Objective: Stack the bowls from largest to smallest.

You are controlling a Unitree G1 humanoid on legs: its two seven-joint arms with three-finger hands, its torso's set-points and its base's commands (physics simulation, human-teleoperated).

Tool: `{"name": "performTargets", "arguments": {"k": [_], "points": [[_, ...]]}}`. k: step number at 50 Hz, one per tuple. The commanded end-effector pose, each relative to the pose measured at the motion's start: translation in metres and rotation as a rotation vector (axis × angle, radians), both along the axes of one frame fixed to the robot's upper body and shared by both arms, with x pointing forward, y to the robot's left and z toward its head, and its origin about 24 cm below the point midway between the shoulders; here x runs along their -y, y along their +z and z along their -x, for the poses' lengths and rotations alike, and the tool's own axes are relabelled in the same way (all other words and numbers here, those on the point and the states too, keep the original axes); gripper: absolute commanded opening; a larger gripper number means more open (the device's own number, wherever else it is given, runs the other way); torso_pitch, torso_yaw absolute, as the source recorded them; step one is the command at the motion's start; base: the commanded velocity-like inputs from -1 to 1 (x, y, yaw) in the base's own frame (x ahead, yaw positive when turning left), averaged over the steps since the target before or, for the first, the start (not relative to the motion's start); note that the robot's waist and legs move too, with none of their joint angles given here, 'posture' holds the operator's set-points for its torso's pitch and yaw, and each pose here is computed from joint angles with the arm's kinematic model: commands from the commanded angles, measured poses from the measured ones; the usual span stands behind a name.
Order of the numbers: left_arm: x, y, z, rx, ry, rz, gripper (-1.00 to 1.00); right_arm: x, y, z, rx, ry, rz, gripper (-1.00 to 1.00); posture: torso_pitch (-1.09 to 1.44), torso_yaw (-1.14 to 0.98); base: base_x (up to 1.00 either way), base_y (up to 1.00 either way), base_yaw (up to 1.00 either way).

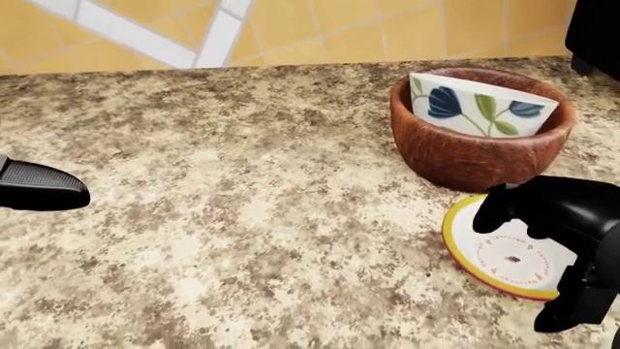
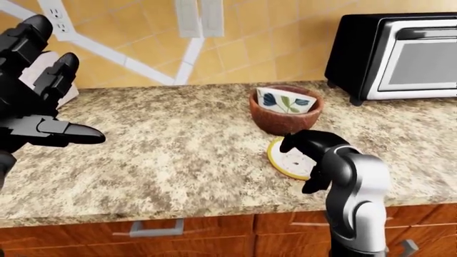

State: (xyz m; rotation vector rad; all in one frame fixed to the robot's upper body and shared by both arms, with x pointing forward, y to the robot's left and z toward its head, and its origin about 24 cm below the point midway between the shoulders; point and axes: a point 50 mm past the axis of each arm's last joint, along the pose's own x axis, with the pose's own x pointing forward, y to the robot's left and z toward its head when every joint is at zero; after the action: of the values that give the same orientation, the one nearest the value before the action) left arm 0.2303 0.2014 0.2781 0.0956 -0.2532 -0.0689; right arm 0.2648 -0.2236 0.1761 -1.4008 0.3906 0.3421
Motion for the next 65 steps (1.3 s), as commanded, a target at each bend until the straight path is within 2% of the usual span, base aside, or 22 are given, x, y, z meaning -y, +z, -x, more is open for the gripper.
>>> {"name": "performTargets", "arguments": {"k": [1,22,23,25,29,35,38,45,53,65], "points": [[-0.001,0.01,0.003,0.064,0.009,-0.001,1.0,0.001,0.006,-0.001,0.019,-0.006,0.011,0.11,-0.26,0.0,0.0,0.0,0.0],[0.0,0.012,0.003,0.065,0.007,-0.004,1.0,0.002,0.007,0.0,-0.016,-0.006,0.019,-0.18,-0.26,0.0,0.0,0.0,0.0],[0.0,0.012,0.003,0.066,0.007,-0.004,1.0,0.002,0.007,0.001,-0.018,-0.005,0.02,-0.29,-0.26,0.0,0.0,0.0,0.0],[0.0,0.012,0.003,0.066,0.008,-0.002,1.0,0.003,0.008,0.003,-0.021,-0.005,0.022,-0.39,-0.26,0.0,0.0,0.0,0.0],[0.0,0.012,0.003,0.066,0.007,-0.001,1.0,0.003,0.011,0.007,-0.019,-0.002,0.026,-0.46,-0.26,0.0,0.0,0.0,0.0],[0.0,0.011,0.003,0.066,0.008,-0.001,1.0,0.005,0.015,0.015,-0.015,-0.002,0.034,-0.68,-0.26,0.0,0.0,0.0,0.0],[0.0,0.011,0.003,0.066,0.008,0.0,1.0,0.006,0.017,0.017,-0.012,-0.002,0.036,-0.7,-0.26,0.0,0.0,0.0,0.0],[0.0,0.012,0.004,0.067,0.009,0.001,1.0,0.009,0.026,0.024,0.016,-0.006,0.043,-0.96,-0.26,0.0,0.0,0.0,0.0],[0.0,0.013,0.005,0.069,0.009,0.0,1.0,0.01,0.045,0.036,0.065,0.0,0.048,-0.98,-0.26,0.0,0.0,0.0,0.0],[0.0,0.014,0.003,0.072,0.008,0.002,1.0,0.001,0.089,0.057,0.172,0.04,0.063,-0.99,-0.26,0.0,0.0,0.0,0.0]]}}
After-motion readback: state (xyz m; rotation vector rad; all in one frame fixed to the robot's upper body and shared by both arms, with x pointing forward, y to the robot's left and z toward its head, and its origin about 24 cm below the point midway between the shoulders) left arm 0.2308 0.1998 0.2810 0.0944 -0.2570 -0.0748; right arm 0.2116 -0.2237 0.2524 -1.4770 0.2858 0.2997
